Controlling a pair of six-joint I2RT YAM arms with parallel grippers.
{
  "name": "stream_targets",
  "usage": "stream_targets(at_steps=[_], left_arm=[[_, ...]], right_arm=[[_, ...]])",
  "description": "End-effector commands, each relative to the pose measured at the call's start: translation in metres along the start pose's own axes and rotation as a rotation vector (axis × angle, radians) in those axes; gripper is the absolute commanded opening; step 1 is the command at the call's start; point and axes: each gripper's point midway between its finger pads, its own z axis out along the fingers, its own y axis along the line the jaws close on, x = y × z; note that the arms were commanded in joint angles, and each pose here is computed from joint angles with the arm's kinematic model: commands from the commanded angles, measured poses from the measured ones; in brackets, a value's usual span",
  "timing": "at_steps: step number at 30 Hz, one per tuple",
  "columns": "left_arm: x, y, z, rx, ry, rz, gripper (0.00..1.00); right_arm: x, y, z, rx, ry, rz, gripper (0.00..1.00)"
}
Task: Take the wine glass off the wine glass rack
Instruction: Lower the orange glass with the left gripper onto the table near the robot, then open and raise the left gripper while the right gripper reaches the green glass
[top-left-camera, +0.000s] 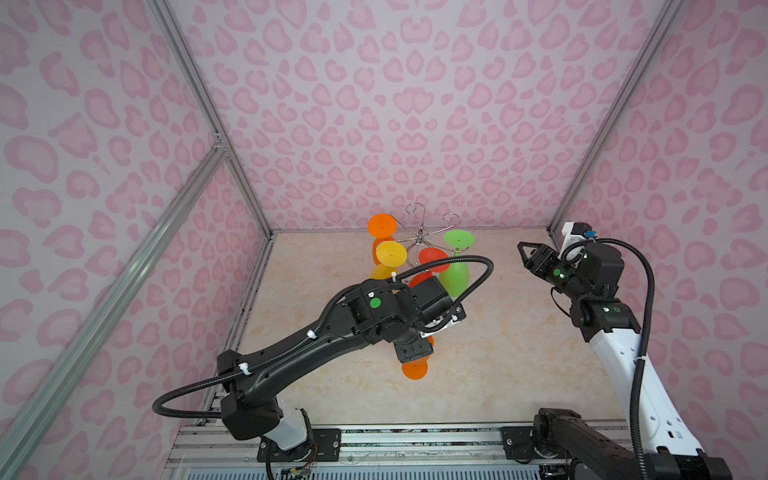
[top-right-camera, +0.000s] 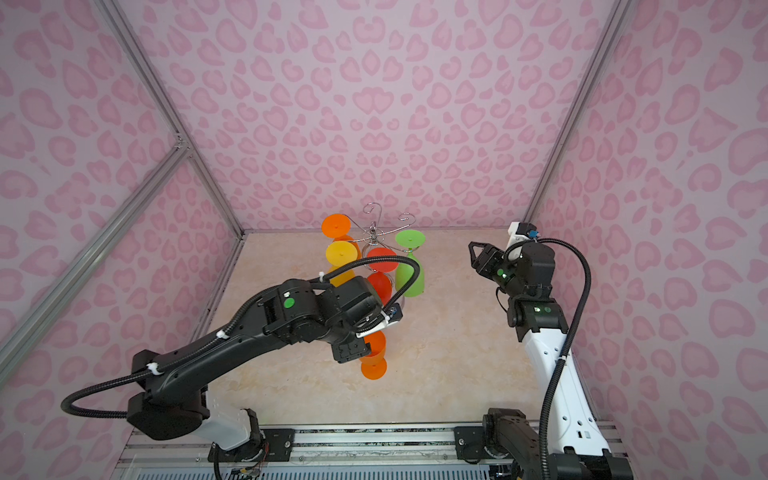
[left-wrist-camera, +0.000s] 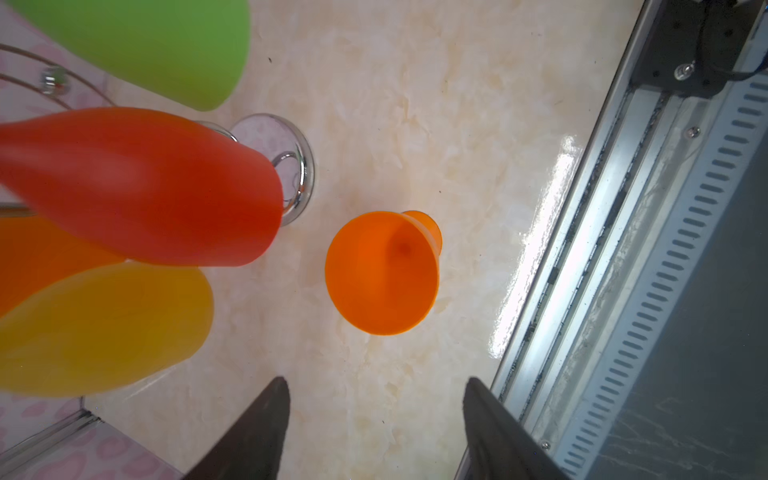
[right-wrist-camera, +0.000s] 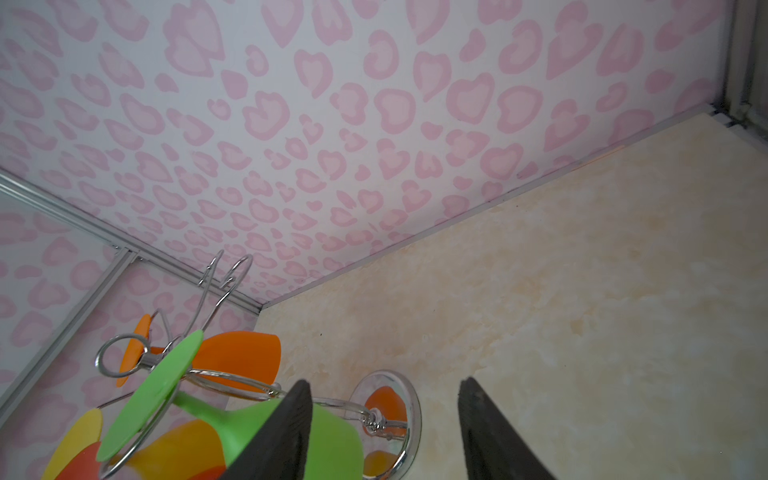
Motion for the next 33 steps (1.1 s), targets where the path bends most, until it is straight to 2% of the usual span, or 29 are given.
stream_targets(at_steps=[1, 4, 5, 8, 10, 14, 18, 25, 33], left_arm=[[-0.023, 0.028, -0.051, -0.118, -0.265, -0.107, 0.69], [-0.034, 0.053, -0.109, -0.220, -0.578, -0.226, 0.75], [-0.032, 0.060, -0.125, -0.258, -0.665, -0.259, 0.82], [-0.015, 0.088, -0.156, -0.427, -0.813, -0.370, 0.94], [-0.002, 0.107, -0.165, -0.545, -0.839, -0.440, 0.99], [0.015, 0.131, -0.158, -0.667, -0.799, -0.524, 0.98], [0.022, 0.141, -0.147, -0.714, -0.781, -0.557, 0.97], [0.046, 0.160, -0.157, -0.794, -0.825, -0.669, 0.97], [0.053, 0.162, -0.160, -0.774, -0.852, -0.696, 0.98]], right_arm=[[0.000, 0.030, 0.000, -0.127, 0.000, 0.030, 0.57], [0.006, 0.055, 0.001, -0.205, 0.021, 0.040, 0.56], [0.007, 0.063, 0.001, -0.226, 0.025, 0.040, 0.57], [0.012, 0.083, 0.003, -0.280, 0.042, 0.043, 0.57], [0.017, 0.093, 0.006, -0.306, 0.058, 0.049, 0.56], [0.024, 0.103, 0.019, -0.319, 0.089, 0.061, 0.57], [0.031, 0.108, 0.030, -0.322, 0.117, 0.071, 0.56], [0.036, 0.116, 0.044, -0.332, 0.136, 0.080, 0.55], [0.039, 0.119, 0.055, -0.336, 0.152, 0.091, 0.51]])
